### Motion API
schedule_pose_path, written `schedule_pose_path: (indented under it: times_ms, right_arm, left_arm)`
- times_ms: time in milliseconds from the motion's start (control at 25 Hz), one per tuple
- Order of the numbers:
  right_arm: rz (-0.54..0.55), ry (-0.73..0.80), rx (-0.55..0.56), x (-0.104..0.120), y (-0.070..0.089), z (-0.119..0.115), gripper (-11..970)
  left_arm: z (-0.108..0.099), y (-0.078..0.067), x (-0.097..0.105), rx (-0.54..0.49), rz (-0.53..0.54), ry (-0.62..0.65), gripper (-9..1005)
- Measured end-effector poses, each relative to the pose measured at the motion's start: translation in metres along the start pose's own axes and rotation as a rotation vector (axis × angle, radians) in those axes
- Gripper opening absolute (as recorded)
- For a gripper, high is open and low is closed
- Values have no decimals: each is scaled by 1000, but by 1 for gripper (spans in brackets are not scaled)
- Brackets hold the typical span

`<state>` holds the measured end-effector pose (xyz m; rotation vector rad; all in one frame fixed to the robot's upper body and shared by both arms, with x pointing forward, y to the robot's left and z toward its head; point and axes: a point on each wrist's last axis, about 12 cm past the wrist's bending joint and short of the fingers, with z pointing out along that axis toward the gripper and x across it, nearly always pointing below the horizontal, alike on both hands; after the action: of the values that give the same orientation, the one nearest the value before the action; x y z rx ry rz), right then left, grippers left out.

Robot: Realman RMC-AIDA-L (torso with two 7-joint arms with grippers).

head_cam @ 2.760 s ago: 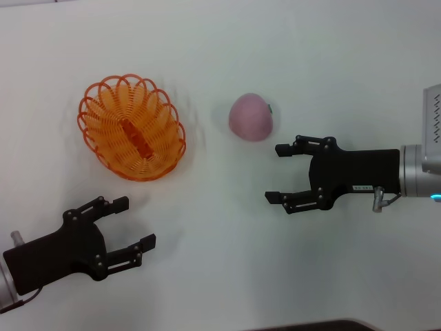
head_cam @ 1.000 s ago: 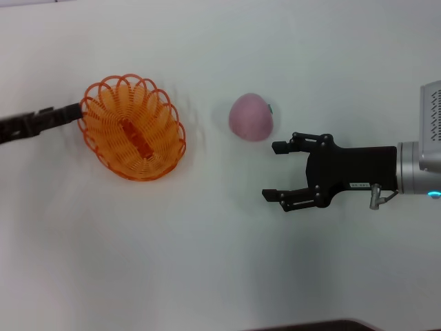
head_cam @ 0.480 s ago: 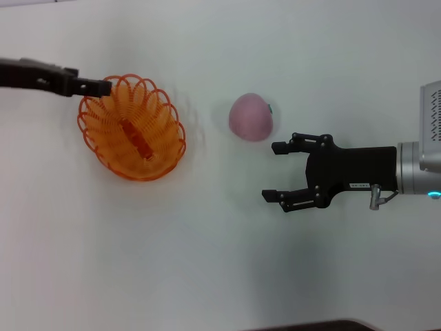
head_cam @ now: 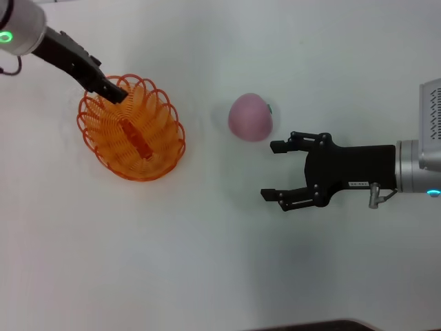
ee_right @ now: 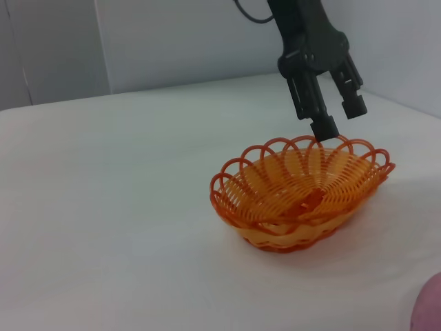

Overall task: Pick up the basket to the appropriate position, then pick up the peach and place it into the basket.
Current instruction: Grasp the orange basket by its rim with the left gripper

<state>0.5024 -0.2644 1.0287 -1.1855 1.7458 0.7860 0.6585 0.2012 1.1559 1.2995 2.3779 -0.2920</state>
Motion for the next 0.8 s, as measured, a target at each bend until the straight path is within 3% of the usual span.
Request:
schedule_pose_path:
  times_ms: [320,800]
  right_arm:
    - [0,-1,-2,0,0,1,926]
    - [-5,-1,-4,-3,-2,2,925]
  left_arm:
    - [6,0,-17,-74,72,55,844]
    - [28,-5,-11,-102,109,108,844]
